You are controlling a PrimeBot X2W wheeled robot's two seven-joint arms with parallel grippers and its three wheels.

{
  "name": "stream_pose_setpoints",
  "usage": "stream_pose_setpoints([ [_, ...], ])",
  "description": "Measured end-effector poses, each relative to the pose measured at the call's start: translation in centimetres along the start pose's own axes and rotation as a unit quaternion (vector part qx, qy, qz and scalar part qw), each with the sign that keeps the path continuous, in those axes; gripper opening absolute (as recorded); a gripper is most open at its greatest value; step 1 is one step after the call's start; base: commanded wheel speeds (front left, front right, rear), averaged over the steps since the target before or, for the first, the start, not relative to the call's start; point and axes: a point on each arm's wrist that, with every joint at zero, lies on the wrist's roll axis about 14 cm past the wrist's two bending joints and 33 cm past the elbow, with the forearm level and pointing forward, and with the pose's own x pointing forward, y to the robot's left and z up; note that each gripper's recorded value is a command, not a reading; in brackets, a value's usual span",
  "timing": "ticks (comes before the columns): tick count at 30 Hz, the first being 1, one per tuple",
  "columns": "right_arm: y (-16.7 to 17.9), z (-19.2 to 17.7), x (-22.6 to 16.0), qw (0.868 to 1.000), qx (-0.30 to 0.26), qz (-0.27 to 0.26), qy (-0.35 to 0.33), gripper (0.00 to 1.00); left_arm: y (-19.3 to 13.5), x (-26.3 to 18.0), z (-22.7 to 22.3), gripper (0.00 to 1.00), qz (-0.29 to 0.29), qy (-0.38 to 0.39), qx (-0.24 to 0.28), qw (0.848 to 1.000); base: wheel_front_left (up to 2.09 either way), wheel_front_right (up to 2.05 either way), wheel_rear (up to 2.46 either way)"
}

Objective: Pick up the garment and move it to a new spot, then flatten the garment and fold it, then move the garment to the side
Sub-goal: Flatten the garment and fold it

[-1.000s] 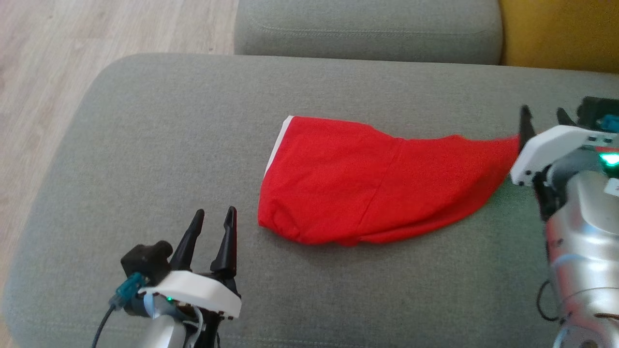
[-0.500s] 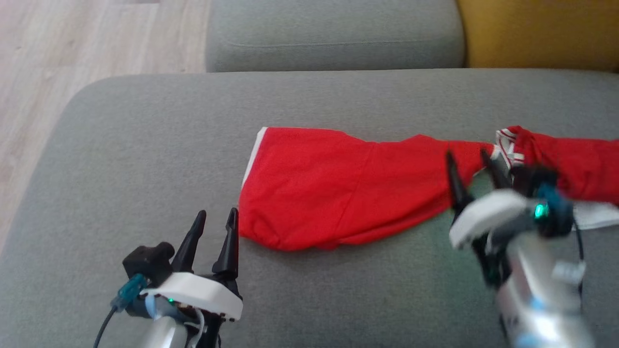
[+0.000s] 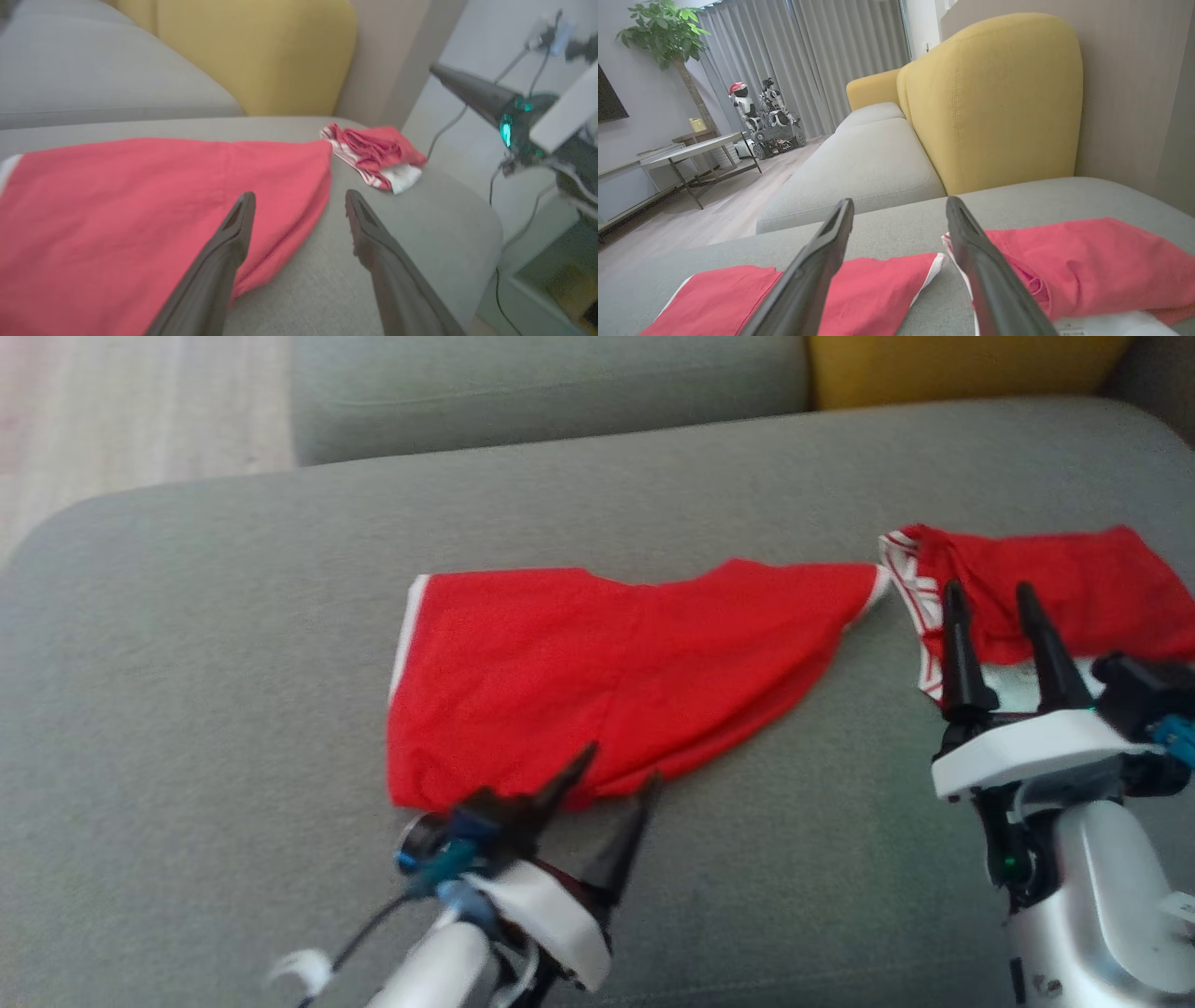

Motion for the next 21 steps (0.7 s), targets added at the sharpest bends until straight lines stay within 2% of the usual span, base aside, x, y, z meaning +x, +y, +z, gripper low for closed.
stream_pose_setpoints([
  [3,-1.4,0.5,-0.4,1.0,0.003,-0.019,-0.005,1.0,-1.9,0.9,-2.9,1.0,-0.047,0.051,0.039,0.997,0.0,0.0,0.0],
  [8,-4.9,0.7,-1.7,0.997,0.016,-0.07,-0.008,1.0,-2.2,1.8,-7.4,1.0,-0.074,0.135,0.08,0.985,0.0,0.0,0.0],
  [21,-6.7,0.2,-2.4,0.995,0.019,-0.097,-0.002,1.0,0.8,3.0,-10.6,1.0,-0.047,0.197,0.138,0.969,0.0,0.0,0.0],
])
